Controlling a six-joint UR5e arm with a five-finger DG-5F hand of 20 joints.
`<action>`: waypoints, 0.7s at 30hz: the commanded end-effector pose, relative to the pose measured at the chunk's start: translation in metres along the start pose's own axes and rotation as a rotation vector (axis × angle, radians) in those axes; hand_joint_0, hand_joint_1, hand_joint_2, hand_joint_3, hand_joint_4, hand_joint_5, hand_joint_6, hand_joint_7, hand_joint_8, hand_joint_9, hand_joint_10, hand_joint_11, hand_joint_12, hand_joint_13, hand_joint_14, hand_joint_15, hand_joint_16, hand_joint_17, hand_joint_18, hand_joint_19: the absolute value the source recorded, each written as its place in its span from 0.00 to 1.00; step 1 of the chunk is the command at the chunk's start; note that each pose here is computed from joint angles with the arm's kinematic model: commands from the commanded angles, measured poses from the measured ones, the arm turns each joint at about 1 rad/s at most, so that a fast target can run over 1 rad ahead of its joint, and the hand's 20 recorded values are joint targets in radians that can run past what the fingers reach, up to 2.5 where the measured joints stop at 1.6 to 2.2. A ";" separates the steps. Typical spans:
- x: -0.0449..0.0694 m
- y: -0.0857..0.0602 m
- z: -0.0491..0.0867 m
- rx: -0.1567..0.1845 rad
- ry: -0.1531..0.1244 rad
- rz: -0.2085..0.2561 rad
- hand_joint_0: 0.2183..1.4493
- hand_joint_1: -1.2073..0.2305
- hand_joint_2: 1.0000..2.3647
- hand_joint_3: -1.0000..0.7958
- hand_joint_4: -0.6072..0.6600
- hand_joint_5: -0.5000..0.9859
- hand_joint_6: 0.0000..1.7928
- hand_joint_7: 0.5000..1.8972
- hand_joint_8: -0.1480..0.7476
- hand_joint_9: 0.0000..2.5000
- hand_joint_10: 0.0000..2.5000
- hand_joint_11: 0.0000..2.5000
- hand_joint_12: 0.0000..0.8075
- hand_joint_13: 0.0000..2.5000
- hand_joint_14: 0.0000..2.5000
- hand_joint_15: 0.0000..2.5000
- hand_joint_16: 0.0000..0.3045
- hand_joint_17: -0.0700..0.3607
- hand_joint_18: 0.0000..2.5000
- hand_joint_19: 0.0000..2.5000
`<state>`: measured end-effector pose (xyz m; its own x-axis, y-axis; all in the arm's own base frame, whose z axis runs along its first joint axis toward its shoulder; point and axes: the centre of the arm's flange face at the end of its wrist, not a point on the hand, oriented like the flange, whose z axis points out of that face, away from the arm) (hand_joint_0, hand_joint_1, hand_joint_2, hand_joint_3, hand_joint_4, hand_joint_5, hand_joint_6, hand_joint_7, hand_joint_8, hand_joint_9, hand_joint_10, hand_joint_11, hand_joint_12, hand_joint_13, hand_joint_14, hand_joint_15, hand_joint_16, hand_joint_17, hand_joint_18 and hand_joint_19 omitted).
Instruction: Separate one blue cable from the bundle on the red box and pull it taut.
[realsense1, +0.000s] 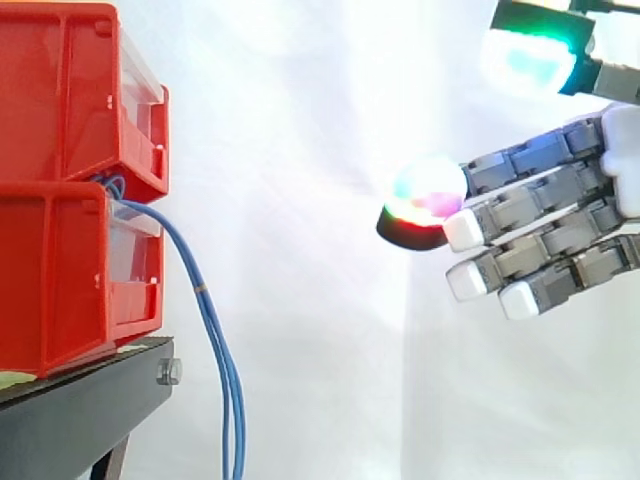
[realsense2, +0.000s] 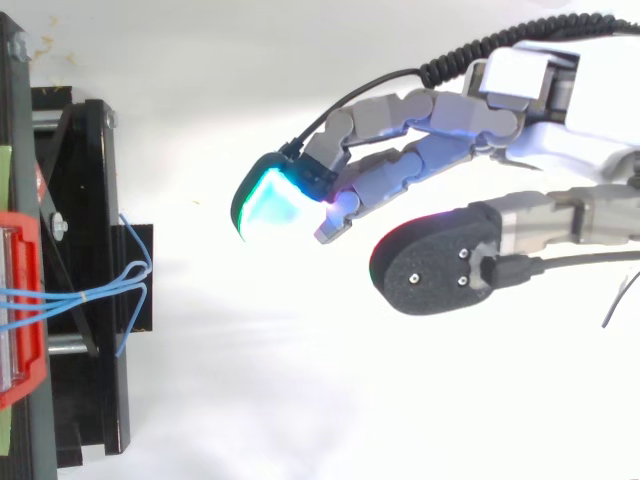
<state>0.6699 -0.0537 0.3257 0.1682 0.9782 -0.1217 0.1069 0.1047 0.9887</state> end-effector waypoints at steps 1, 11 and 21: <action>0.001 -0.006 0.002 0.007 -0.008 -0.004 0.23 0.52 0.00 0.32 0.64 0.19 0.28 0.23 0.40 0.21 0.00 0.07 0.44 0.19 0.01 0.13 0.15 0.41 0.21 0.15; 0.006 -0.037 0.015 0.033 -0.039 -0.007 0.23 0.52 0.00 0.32 0.64 0.19 0.28 0.24 0.40 0.22 0.00 0.08 0.44 0.19 0.01 0.13 0.15 0.41 0.21 0.15; 0.008 -0.035 0.022 -0.021 -0.053 -0.025 0.23 0.52 0.00 0.32 0.64 0.19 0.28 0.24 0.41 0.21 0.00 0.08 0.45 0.19 0.01 0.13 0.15 0.40 0.21 0.15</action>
<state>0.6883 -0.0534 0.2877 0.2136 0.9671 -0.1381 0.0957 0.1200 0.9882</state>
